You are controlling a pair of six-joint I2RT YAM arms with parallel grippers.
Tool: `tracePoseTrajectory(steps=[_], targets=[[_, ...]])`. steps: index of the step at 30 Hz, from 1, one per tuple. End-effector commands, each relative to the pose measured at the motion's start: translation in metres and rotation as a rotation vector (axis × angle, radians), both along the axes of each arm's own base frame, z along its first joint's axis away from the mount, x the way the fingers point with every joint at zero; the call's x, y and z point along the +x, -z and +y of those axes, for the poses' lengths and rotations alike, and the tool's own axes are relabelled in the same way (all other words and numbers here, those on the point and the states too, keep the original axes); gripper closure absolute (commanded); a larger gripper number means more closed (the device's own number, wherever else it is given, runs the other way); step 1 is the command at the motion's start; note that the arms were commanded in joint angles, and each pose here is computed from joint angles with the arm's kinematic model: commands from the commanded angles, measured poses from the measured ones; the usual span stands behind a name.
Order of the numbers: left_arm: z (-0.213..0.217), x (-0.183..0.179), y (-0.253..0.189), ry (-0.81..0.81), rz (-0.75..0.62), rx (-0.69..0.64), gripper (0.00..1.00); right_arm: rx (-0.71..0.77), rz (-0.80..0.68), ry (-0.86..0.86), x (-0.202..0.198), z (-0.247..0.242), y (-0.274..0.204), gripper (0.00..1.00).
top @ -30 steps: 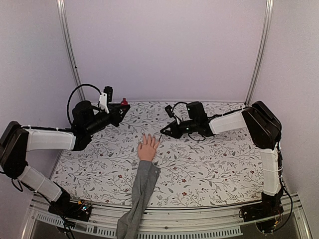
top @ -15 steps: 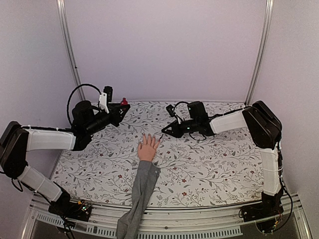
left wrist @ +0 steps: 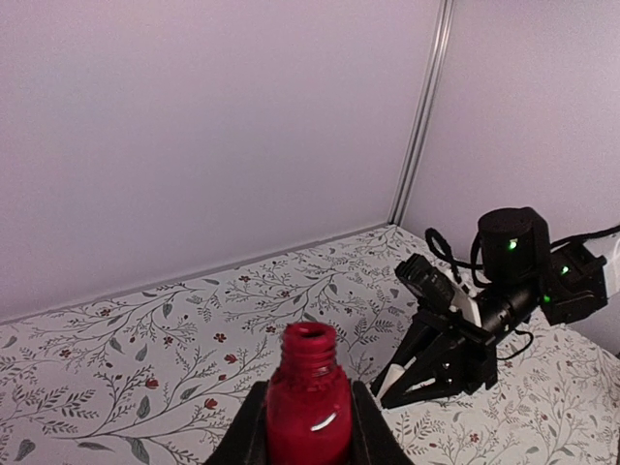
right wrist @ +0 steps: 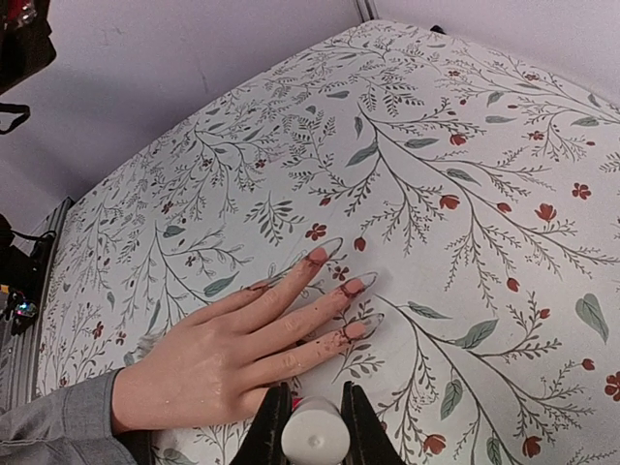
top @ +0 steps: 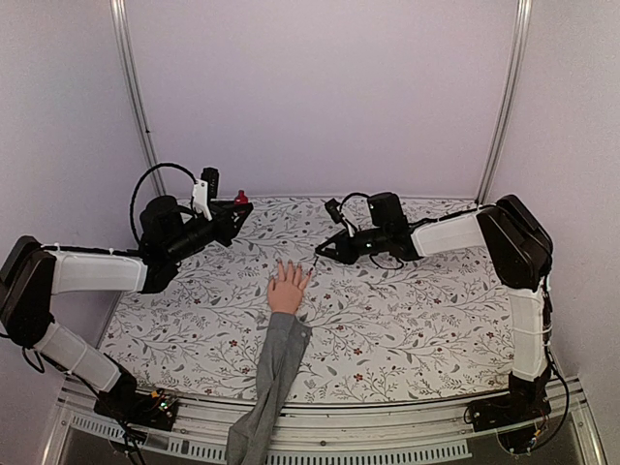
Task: Paint the nails
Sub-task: Paint the nail polish on the nail.
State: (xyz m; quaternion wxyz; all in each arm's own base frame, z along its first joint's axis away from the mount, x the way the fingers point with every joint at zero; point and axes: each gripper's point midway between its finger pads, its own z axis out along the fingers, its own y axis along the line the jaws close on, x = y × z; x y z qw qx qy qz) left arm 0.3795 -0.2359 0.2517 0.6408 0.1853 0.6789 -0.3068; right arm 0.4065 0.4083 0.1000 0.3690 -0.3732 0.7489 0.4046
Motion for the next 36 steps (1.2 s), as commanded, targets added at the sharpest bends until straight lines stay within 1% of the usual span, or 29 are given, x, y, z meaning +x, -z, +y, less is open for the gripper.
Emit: tracePoseTrajectory(steps=[1, 10, 23, 36], targets=[[0.005, 0.006, -0.012, -0.018, -0.043, -0.010, 1.00, 0.083, -0.076, -0.069, -0.008, 0.005, -0.046, 1.00], [0.005, 0.006, -0.011, -0.016, -0.040, -0.010, 1.00, 0.084, -0.037, -0.130, -0.022, 0.015, -0.031, 1.00], [0.004, 0.006, -0.011, -0.017, -0.040, -0.011, 1.00, 0.038, 0.008, -0.112, -0.019, 0.019, -0.002, 1.00], [0.004, 0.006, -0.011, -0.016, -0.039, -0.011, 1.00, 0.024, 0.008, -0.085, -0.013, 0.019, 0.005, 1.00]])
